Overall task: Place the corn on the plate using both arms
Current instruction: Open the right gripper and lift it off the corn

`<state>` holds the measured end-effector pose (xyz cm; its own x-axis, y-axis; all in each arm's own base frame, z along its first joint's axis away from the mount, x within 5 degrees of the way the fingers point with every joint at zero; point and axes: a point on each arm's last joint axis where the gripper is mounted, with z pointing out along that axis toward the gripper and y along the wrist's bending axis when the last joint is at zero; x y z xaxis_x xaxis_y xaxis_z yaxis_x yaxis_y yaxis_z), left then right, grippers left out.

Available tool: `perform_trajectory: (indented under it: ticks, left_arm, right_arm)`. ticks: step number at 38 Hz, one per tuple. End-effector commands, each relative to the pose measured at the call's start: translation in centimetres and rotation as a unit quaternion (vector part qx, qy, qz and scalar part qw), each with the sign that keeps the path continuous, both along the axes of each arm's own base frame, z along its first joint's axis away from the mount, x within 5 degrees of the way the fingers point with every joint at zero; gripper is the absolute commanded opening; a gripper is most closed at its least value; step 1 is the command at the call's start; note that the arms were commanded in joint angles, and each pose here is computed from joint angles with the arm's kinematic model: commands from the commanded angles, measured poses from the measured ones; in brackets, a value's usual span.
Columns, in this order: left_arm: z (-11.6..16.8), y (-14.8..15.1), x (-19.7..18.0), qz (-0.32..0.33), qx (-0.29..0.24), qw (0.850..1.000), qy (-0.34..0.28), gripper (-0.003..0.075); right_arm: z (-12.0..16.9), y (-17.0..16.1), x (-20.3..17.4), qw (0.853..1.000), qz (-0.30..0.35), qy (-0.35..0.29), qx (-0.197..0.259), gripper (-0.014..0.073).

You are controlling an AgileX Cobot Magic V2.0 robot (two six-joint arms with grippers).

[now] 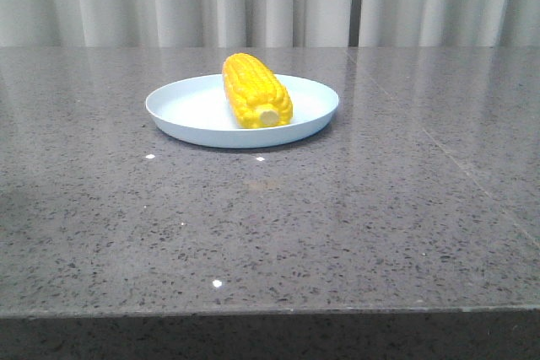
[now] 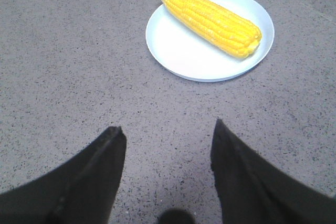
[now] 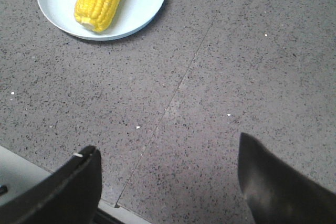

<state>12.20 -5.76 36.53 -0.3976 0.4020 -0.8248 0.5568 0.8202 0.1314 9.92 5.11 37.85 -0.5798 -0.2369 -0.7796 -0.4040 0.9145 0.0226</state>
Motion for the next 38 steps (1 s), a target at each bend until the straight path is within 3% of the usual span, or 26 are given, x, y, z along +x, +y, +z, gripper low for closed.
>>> perform_trajectory:
  ticks: [1, 6, 10, 15, 22, 24, 38]
  left_arm:
    - [1.37, -0.18, 0.27, 0.004, -0.027, 0.999, -0.041, 0.0368]
    - [1.37, -0.18, 0.27, 0.004, -0.027, 0.999, -0.041, 0.0368]
    - [1.37, -0.18, 0.27, 0.004, -0.027, 0.999, -0.041, 0.0351]
    - [1.37, -0.18, 0.27, 0.004, -0.027, 0.999, -0.041, 0.0234]
    - [1.37, -0.18, 0.27, 0.004, -0.027, 0.999, -0.041, -0.0011]
    - [1.37, -0.18, 0.27, 0.004, -0.027, 0.999, -0.041, -0.0020]
    - [1.37, -0.18, 0.27, 0.004, -0.027, 0.999, -0.041, -0.0020]
  right_arm:
    - [0.55, -0.56, -0.63, 0.998, -0.002, -0.057, 0.021, 0.0563]
    - [0.18, -0.82, -1.04, 0.998, -0.002, -0.055, 0.019, 0.0559]
    - [0.12, -0.83, -1.04, 0.999, -0.003, -0.051, 0.017, 0.0488]
    - [0.12, -0.83, -1.04, 0.999, -0.003, -0.051, 0.017, 0.0281]
    - [0.13, -0.83, -1.04, 0.999, -0.003, -0.052, 0.018, 0.0006]
    - [0.14, -0.82, -1.03, 0.998, -0.002, -0.052, 0.018, -0.0058]
    - [0.12, -0.83, -1.04, 0.999, -0.003, -0.051, 0.017, -0.0067]
